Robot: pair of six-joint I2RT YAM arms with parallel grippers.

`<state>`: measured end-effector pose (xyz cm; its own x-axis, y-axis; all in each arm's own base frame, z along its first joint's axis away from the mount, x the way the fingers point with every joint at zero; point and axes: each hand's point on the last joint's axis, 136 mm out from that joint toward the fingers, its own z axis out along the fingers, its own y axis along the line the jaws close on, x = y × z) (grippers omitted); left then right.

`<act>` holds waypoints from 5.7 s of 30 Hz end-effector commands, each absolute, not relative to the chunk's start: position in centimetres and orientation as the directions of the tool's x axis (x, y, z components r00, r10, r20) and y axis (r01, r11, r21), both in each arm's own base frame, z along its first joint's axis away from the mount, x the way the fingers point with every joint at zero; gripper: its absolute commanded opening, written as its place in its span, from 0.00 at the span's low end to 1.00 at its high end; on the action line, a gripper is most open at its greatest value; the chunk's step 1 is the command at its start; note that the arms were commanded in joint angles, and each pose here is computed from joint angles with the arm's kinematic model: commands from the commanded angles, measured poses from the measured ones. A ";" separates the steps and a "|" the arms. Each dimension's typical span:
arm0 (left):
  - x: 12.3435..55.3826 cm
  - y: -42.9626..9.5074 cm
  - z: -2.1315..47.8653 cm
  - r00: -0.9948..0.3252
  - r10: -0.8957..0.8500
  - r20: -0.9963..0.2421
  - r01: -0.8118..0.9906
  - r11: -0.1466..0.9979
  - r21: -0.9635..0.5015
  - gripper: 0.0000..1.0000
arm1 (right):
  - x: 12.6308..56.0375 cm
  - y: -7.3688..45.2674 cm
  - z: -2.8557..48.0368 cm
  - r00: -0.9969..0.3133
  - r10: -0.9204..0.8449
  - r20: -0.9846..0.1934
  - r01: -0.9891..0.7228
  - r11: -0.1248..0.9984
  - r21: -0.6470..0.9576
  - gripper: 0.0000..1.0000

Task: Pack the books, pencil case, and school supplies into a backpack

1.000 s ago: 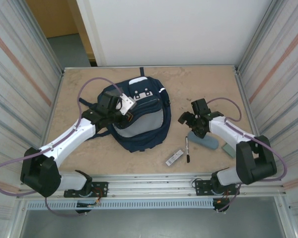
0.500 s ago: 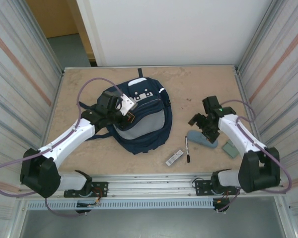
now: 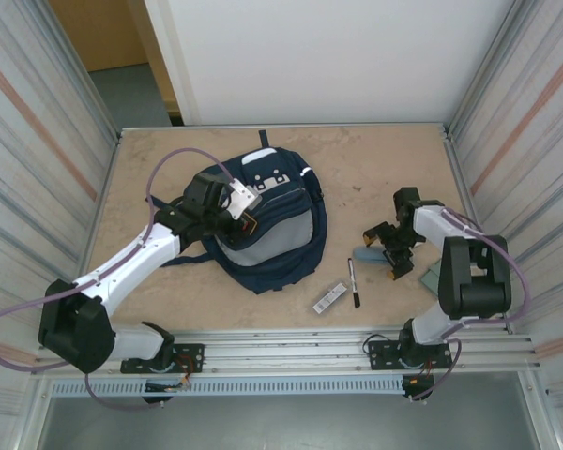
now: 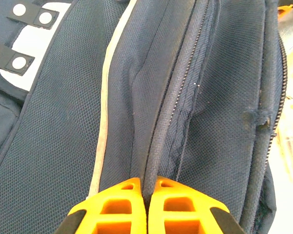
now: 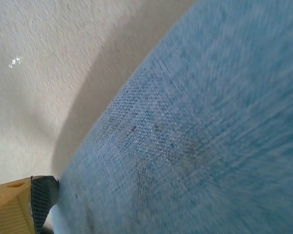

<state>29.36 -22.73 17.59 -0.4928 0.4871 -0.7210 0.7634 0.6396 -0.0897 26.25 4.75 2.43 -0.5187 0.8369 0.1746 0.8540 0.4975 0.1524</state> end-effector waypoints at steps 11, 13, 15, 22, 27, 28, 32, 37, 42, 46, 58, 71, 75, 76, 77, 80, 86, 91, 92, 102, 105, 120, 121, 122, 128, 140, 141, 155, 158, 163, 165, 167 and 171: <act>28.9 -24.1 20.8 -0.447 0.451 -0.773 0.791 0.603 -0.105 0.00 | 25.7 5.1 3.5 -0.625 0.773 0.112 0.775 0.596 0.213 0.56; 28.9 -24.0 21.1 -0.444 0.446 -0.777 0.791 0.603 -0.106 0.00 | 25.6 5.6 4.6 -0.661 0.746 0.085 0.742 0.632 0.225 0.57; 29.2 -23.8 21.5 -0.459 0.419 -0.783 0.776 0.618 -0.124 0.00 | 25.0 6.8 6.2 -0.697 0.714 0.073 0.707 0.665 0.239 0.57; 29.3 -24.4 24.6 -0.504 0.278 -0.818 0.768 0.577 -0.277 0.00 | 24.9 15.9 12.5 -0.785 0.617 0.044 0.561 0.679 0.474 0.56; 29.7 -25.1 27.1 -0.482 0.261 -0.836 0.787 0.548 -0.282 0.00 | 27.3 23.4 15.7 -0.813 0.579 0.060 0.490 0.626 0.607 0.57; 29.9 -25.3 27.5 -0.477 0.260 -0.839 0.791 0.544 -0.281 0.00 | 27.9 24.6 15.9 -0.817 0.574 0.060 0.485 0.626 0.611 0.58; 30.7 -25.7 29.2 -0.470 0.253 -0.846 0.794 0.540 -0.279 0.00 | 31.1 30.2 15.2 -0.841 0.529 0.115 0.465 0.598 0.653 0.68; 31.5 -26.0 29.8 -0.467 0.253 -0.847 0.794 0.542 -0.276 0.00 | 34.0 31.1 11.4 -0.830 0.526 0.187 0.524 0.617 0.587 0.86; 31.6 -25.9 29.3 -0.467 0.255 -0.847 0.791 0.549 -0.270 0.00 | 31.8 28.7 10.2 -0.862 0.488 0.135 0.471 0.674 0.569 0.91; 31.8 -26.2 29.3 -0.464 0.254 -0.849 0.796 0.541 -0.274 0.00 | 29.9 27.4 8.9 -0.882 0.461 0.097 0.431 0.707 0.561 0.78; 31.7 -26.4 29.7 -0.476 0.240 -0.846 0.796 0.527 -0.298 0.00 | 31.6 34.9 7.0 -0.899 0.412 0.147 0.404 0.652 0.641 0.49; 30.9 -26.0 29.4 -0.468 0.230 -0.853 0.796 0.530 -0.293 0.00 | 36.7 40.7 8.5 -0.888 0.448 0.106 0.370 0.557 0.743 0.33; 30.6 -26.1 29.3 -0.473 0.222 -0.853 0.798 0.517 -0.308 0.00 | 39.3 42.2 8.3 -0.880 0.471 0.064 0.326 0.499 0.803 0.31; 30.5 -26.0 29.2 -0.471 0.223 -0.853 0.798 0.520 -0.305 0.00 | 39.7 42.6 8.7 -0.881 0.467 0.069 0.315 0.473 0.823 0.32; 30.5 -25.9 29.1 -0.466 0.224 -0.856 0.798 0.525 -0.297 0.00 | 39.8 43.2 9.3 -0.887 0.456 0.078 0.303 0.446 0.842 0.32; 30.6 -25.4 28.9 -0.454 0.228 -0.861 0.795 0.540 -0.276 0.00 | 39.2 44.6 12.2 -0.931 0.360 0.054 0.201 0.386 0.900 0.38; 31.2 -24.0 27.9 -0.465 0.231 -0.855 0.767 0.588 -0.258 0.00 | 34.9 39.6 13.5 -0.976 0.216 -0.029 0.100 0.560 0.822 0.57; 31.6 -23.4 26.4 -0.489 0.228 -0.842 0.739 0.620 -0.261 0.00 | 30.8 33.2 13.6 -0.982 0.166 -0.085 0.047 0.659 0.751 0.66; 31.8 -23.3 26.1 -0.493 0.230 -0.839 0.735 0.627 -0.260 0.00 | 29.8 31.6 13.2 -0.983 0.166 -0.078 0.059 0.688 0.724 0.66; 32.2 -22.9 24.6 -0.527 0.236 -0.816 0.707 0.655 -0.267 0.00 | 28.0 11.2 11.9 -0.848 0.486 -0.212 0.352 0.815 0.460 0.77; 31.9 -23.1 23.8 -0.547 0.240 -0.802 0.708 0.644 -0.290 0.00 | 28.1 4.4 11.8 -0.715 0.655 -0.244 0.548 0.742 0.387 0.83; 30.9 -23.2 22.0 -0.580 0.277 -0.766 0.701 0.648 -0.296 0.00 | 20.3 -8.9 6.3 -0.409 0.876 -0.256 0.905 0.425 0.006 0.99; 30.9 -23.3 21.9 -0.582 0.279 -0.764 0.701 0.648 -0.298 0.00 | 19.8 -9.3 6.0 -0.397 0.878 -0.268 0.912 0.411 -0.006 0.99; 30.8 -23.4 21.7 -0.586 0.282 -0.759 0.703 0.644 -0.303 0.00 | 19.7 -9.7 5.7 -0.386 0.875 -0.291 0.915 0.403 -0.003 0.99; 30.7 -24.3 21.0 -0.599 0.299 -0.743 0.707 0.632 -0.316 0.00 | 21.9 -7.6 4.2 -0.464 0.843 -0.271 0.858 0.504 0.097 0.84; 30.0 -24.4 21.0 -0.598 0.321 -0.734 0.713 0.632 -0.304 0.00 | 23.7 -5.0 0.6 -0.467 0.879 -0.095 0.843 0.475 0.253 0.44; 30.0 -24.3 20.9 -0.598 0.322 -0.734 0.712 0.634 -0.302 0.00 | 23.9 -4.5 0.3 -0.478 0.875 -0.073 0.836 0.480 0.267 0.44; 29.9 -24.5 20.7 -0.602 0.327 -0.728 0.716 0.624 -0.312 0.00 | 24.4 -5.2 6.3 -0.452 0.857 -0.247 0.835 0.504 0.221 0.85; 29.9 -24.7 21.0 -0.596 0.323 -0.735 0.722 0.617 -0.314 0.00 | 21.5 -10.4 6.3 -0.230 0.925 -0.302 0.927 0.302 0.221 0.94; 29.7 -24.8 22.1 -0.560 0.331 -0.760 0.746 0.601 -0.287 0.00 | 18.7 -13.9 5.6 -0.055 0.942 -0.330 0.962 0.139 0.237 0.97; 29.7 -24.9 22.7 -0.546 0.334 -0.768 0.755 0.594 -0.278 0.00 | 18.5 -14.0 4.0 -0.027 0.957 -0.290 0.963 0.103 0.250 0.96; 29.6 -25.0 23.0 -0.540 0.337 -0.771 0.761 0.587 -0.277 0.00 | 18.9 -13.2 2.3 -0.037 0.978 -0.207 0.961 0.091 0.260 0.96; 29.4 -25.0 22.7 -0.544 0.343 -0.765 0.763 0.582 -0.281 0.00 | 21.3 -11.3 0.4 -0.145 0.985 -0.089 0.937 0.166 0.308 0.89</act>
